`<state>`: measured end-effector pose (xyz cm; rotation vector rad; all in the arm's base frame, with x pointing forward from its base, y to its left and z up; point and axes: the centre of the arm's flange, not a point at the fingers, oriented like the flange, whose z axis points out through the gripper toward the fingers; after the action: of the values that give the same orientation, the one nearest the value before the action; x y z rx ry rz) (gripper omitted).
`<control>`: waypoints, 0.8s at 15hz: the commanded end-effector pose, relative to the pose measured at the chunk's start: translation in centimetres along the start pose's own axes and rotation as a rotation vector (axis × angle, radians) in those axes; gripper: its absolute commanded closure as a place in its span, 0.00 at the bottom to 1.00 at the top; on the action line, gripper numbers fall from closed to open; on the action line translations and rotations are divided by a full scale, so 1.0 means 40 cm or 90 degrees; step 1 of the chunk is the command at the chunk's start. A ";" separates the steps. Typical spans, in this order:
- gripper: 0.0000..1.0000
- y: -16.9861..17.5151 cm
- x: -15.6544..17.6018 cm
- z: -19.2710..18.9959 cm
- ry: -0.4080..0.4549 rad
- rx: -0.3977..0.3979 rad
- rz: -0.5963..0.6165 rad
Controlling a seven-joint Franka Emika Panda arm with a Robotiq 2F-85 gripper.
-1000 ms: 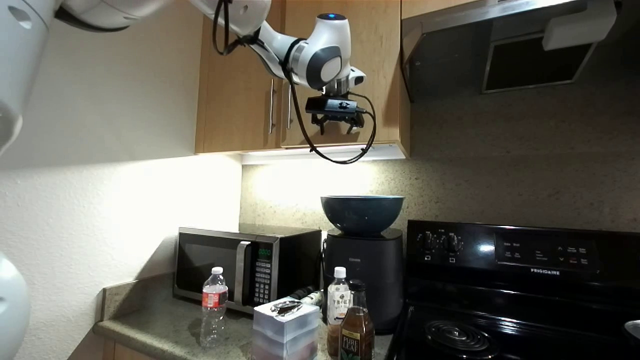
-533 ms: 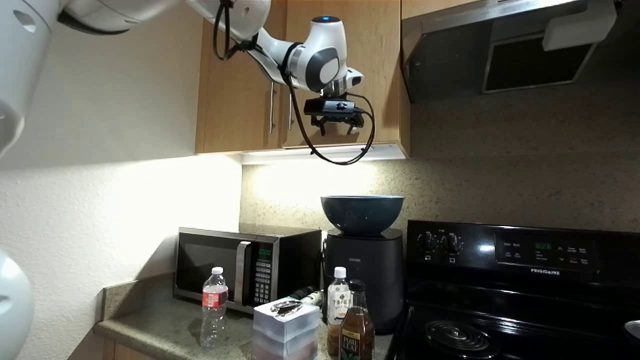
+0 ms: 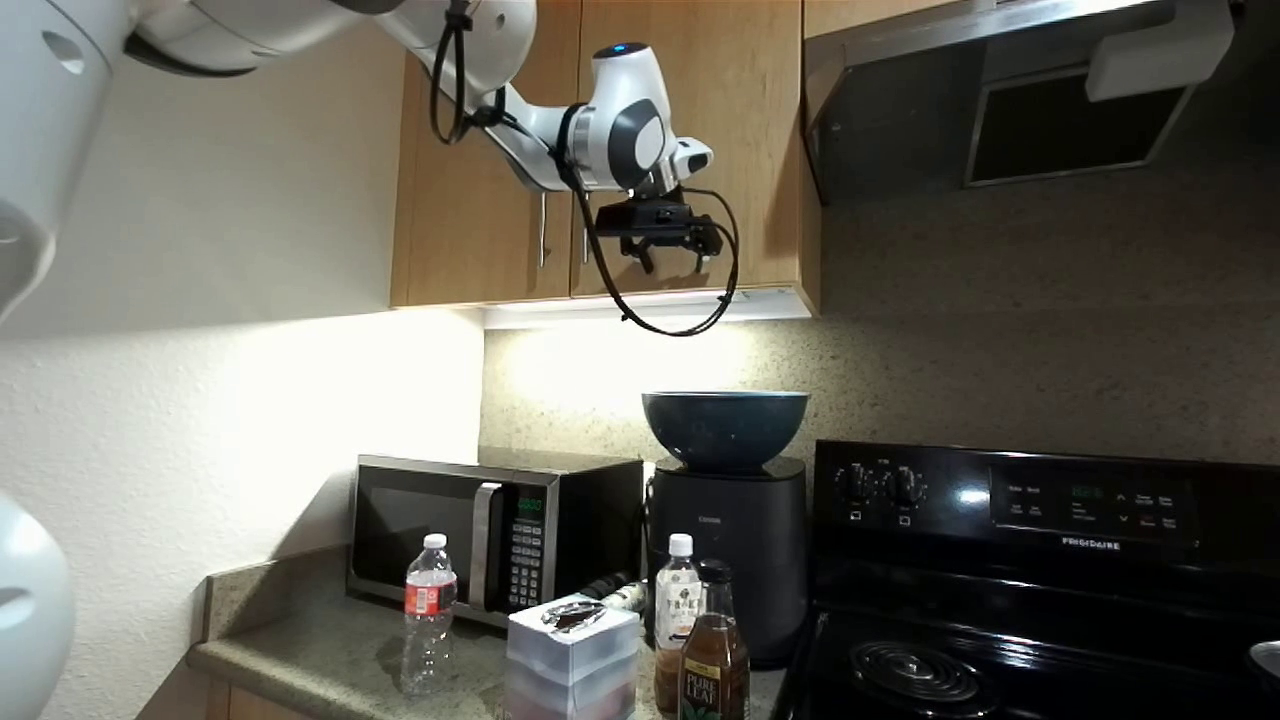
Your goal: Close the drawer
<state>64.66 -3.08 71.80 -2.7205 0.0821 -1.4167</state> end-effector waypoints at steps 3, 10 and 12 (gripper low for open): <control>0.00 0.010 0.029 0.019 0.012 -0.043 0.033; 0.00 0.084 -0.025 -0.190 -0.210 0.084 0.039; 0.00 0.111 -0.049 -0.257 -0.262 0.091 0.039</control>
<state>59.24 -5.86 74.60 -2.7784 0.0802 -0.9274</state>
